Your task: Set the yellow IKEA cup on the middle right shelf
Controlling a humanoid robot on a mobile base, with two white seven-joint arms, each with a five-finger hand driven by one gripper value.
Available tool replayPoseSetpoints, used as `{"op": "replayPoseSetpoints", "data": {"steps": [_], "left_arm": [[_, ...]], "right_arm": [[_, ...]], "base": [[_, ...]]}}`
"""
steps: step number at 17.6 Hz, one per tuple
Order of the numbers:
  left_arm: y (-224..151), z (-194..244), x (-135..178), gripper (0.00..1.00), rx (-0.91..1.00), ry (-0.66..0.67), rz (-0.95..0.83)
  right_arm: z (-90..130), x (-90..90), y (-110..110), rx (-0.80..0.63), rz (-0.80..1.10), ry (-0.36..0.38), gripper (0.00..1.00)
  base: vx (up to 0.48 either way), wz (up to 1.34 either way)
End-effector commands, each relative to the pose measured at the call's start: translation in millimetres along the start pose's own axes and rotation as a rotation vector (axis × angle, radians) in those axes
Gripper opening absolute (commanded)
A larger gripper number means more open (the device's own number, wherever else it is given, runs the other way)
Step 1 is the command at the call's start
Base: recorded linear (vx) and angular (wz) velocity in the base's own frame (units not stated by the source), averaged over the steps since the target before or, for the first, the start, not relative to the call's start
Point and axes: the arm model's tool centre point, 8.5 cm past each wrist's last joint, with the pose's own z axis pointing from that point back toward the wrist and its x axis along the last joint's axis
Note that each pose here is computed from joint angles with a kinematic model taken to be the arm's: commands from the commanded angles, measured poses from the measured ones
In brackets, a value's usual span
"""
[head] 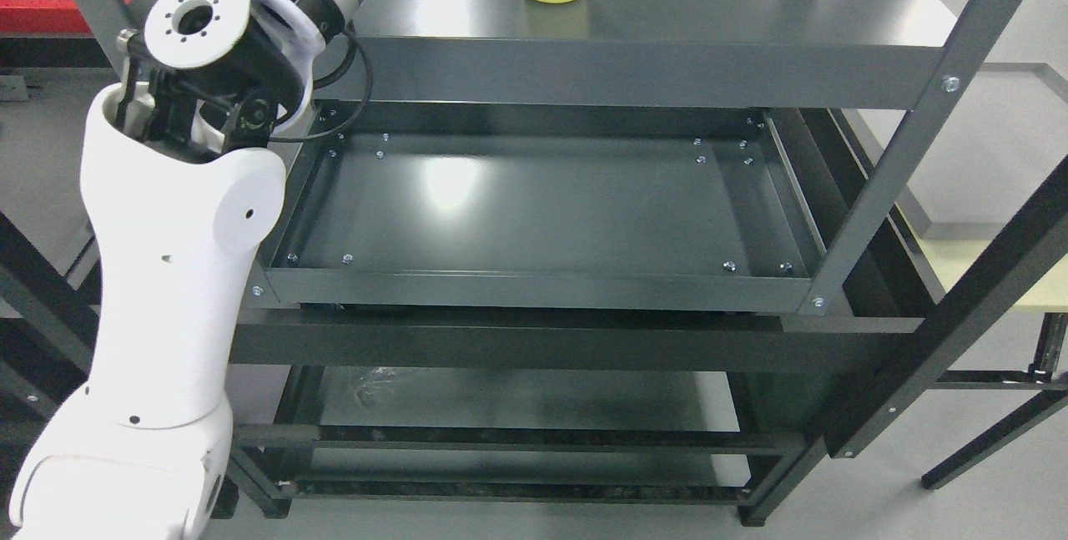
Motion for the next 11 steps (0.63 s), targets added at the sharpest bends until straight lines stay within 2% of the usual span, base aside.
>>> {"op": "replayPoseSetpoints", "data": {"steps": [1,5,7,11], "left_arm": [[11.5,32.8,24.6,0.97,-0.166,-0.050,-0.108],[-33.1,46.3,8.0,0.97,-0.558,-0.088,-0.069],[-65.2,52.8,-21.4,0.97,-0.721,-0.084,-0.044],[-132.8,75.2,-98.6,0.97,-0.884,-0.032,0.053]], "right_arm": [[-0.5,-9.3,-9.7,-0.012,-0.003,0.017,0.99],[-0.5,-9.3,-9.7,-0.012,-0.003,0.017,0.99],[-0.5,-9.3,-9.7,-0.012,-0.003,0.017,0.99],[-0.5,-9.3,-9.7,-0.012,-0.003,0.017,0.99]], "base": [[0.000,0.00],[0.000,0.00],[0.000,0.00],[-0.013,0.00]]}}
